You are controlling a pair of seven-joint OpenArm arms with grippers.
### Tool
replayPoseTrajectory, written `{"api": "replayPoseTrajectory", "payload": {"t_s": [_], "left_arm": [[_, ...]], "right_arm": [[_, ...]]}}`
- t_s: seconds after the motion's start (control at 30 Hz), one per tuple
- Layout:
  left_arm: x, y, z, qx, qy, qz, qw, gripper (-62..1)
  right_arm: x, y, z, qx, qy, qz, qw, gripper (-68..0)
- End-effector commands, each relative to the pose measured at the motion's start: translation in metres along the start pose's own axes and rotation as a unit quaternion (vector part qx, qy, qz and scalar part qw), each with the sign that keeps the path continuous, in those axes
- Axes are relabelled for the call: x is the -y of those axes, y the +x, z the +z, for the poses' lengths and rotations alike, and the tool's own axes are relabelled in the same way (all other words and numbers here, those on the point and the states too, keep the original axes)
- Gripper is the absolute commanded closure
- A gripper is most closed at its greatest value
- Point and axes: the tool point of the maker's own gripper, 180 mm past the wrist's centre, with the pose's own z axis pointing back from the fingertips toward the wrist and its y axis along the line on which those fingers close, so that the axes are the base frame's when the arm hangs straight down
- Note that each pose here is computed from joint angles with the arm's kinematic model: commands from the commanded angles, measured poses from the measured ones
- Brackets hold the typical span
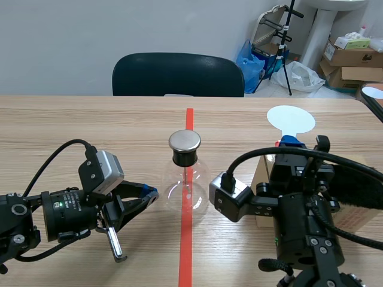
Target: Do the electroscope experiment
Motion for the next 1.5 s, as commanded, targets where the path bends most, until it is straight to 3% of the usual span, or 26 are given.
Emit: {"api": "replayPoseTrajectory", "payload": {"t_s": [0.0, 1.17, 1.47], "left_arm": [[-0.0041, 0.0139, -0.0035, 0.024, 0.005, -0.002, 0.9997, -2.6], [-0.0041, 0.0139, -0.0035, 0.024, 0.005, -0.002, 0.9997, -2.6], [-0.0041, 0.0138, -0.0035, 0.024, 0.005, -0.002, 0.9997, -2.6]], "right_arm": [[0.0074, -0.0020, -0.0044, -0.003, -0.014, -0.003, 0.9999, -1.0], [0.0075, -0.0018, -0.0044, -0.003, -0.014, -0.003, 0.9999, -1.0], [0.0138, 0.0041, -0.0017, 0.019, -0.020, -0.018, 0.9995, -1.0]]}}
